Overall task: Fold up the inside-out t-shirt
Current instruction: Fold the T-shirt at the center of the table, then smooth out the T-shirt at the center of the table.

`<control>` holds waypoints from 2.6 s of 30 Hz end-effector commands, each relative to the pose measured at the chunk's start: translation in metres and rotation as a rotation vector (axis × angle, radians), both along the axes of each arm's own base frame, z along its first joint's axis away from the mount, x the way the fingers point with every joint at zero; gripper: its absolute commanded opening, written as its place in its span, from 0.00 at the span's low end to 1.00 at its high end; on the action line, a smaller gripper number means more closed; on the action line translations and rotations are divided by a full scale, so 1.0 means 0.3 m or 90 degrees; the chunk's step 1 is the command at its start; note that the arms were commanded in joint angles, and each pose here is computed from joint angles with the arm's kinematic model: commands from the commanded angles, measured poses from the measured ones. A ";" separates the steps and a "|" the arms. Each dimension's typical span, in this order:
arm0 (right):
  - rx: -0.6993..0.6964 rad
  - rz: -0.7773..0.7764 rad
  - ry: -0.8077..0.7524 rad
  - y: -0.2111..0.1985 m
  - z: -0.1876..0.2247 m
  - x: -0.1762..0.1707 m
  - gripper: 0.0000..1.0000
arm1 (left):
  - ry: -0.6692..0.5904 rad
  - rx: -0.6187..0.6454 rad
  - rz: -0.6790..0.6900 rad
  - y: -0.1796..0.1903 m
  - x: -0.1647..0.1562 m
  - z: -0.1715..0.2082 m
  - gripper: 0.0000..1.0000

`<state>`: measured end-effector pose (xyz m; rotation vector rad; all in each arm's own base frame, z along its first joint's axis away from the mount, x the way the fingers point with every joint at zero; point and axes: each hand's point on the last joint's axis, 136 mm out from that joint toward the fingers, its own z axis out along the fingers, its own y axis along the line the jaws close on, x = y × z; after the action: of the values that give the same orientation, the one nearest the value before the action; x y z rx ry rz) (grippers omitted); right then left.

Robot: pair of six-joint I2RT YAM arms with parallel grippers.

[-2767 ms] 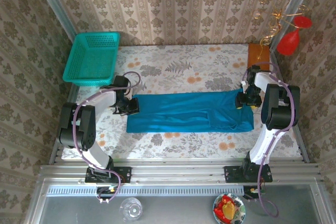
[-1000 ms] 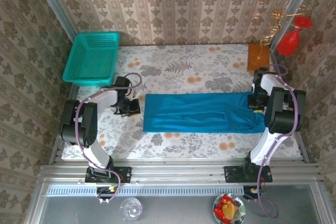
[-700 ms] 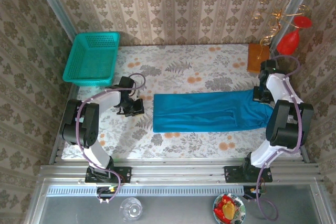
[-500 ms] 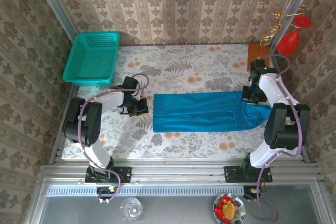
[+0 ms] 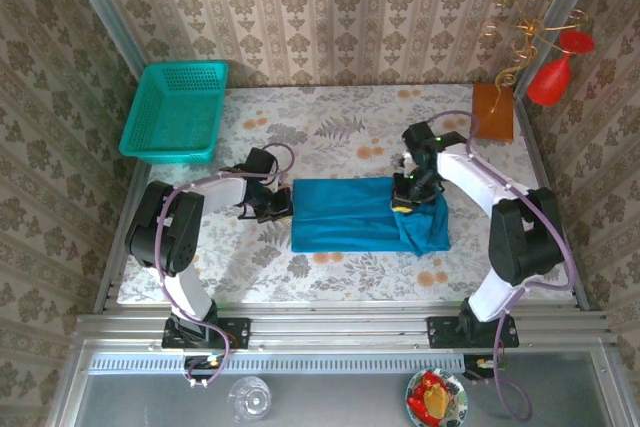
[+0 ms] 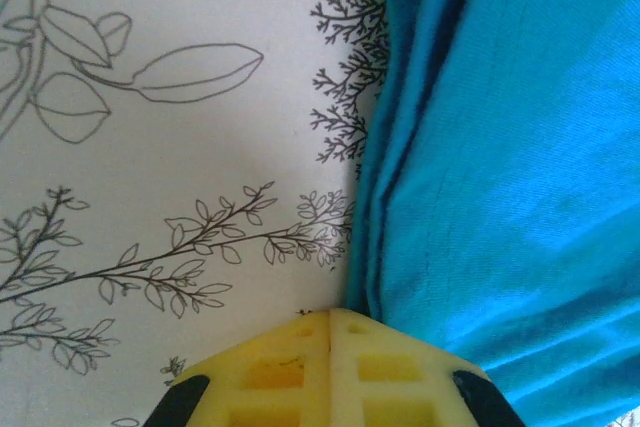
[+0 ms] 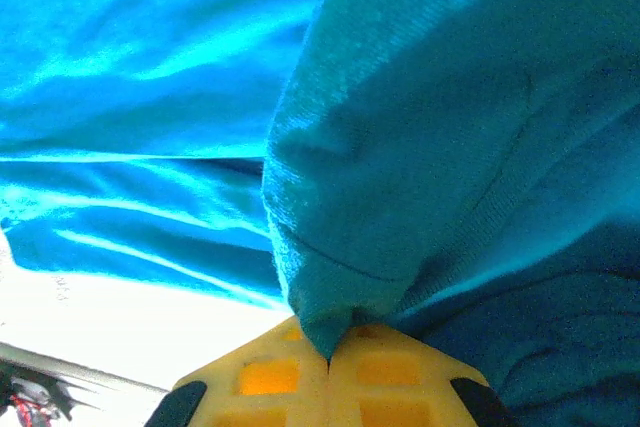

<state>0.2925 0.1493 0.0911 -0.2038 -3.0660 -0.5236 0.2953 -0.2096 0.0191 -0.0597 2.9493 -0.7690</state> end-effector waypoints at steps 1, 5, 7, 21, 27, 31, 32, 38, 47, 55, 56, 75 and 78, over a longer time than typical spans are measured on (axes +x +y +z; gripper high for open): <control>0.051 0.003 0.008 0.128 0.028 0.021 0.00 | 0.027 -0.011 -0.005 -0.033 -0.032 -0.054 0.00; 0.064 0.023 0.005 0.232 0.033 0.040 0.00 | 0.029 -0.009 -0.023 -0.060 -0.056 -0.058 0.00; 0.071 0.025 -0.002 0.281 0.040 0.061 0.00 | 0.030 -0.009 -0.025 -0.064 -0.058 -0.059 0.00; 0.099 0.073 0.002 0.520 0.030 0.154 0.00 | 0.033 0.005 -0.030 -0.063 -0.074 -0.070 0.00; 0.141 0.086 -0.012 0.605 0.045 0.201 0.26 | 0.017 0.028 -0.019 -0.036 -0.066 -0.037 0.04; 0.139 0.102 -0.061 0.615 0.128 0.220 0.41 | -0.009 0.040 -0.012 -0.005 -0.062 0.022 0.07; 0.140 0.102 -0.067 0.611 0.143 0.216 0.41 | -0.014 0.039 -0.011 -0.001 -0.060 0.039 0.08; 0.055 0.116 -0.058 0.494 0.117 0.120 0.41 | -0.044 0.014 -0.019 -0.010 -0.067 0.141 0.12; 0.049 0.168 0.006 0.512 -0.048 -0.020 0.48 | -0.061 -0.010 -0.004 -0.004 -0.065 0.199 0.13; 0.181 0.284 0.042 0.799 -0.041 -0.154 0.47 | -0.073 0.001 0.047 0.120 -0.060 0.225 0.14; 0.199 0.299 0.048 0.823 -0.027 -0.176 0.47 | -0.074 0.000 0.048 0.129 -0.064 0.227 0.14; 0.038 0.077 -0.029 0.197 0.034 -0.050 0.53 | -0.060 -0.029 -0.212 -0.213 -0.132 0.238 0.28; 0.018 0.065 -0.009 0.136 -0.006 -0.095 0.53 | -0.051 -0.018 -0.263 -0.244 -0.144 0.227 0.31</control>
<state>0.2820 0.2069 0.0969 -0.0528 -3.0669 -0.6679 0.2627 -0.2784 0.0871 0.4239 2.8773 -0.8408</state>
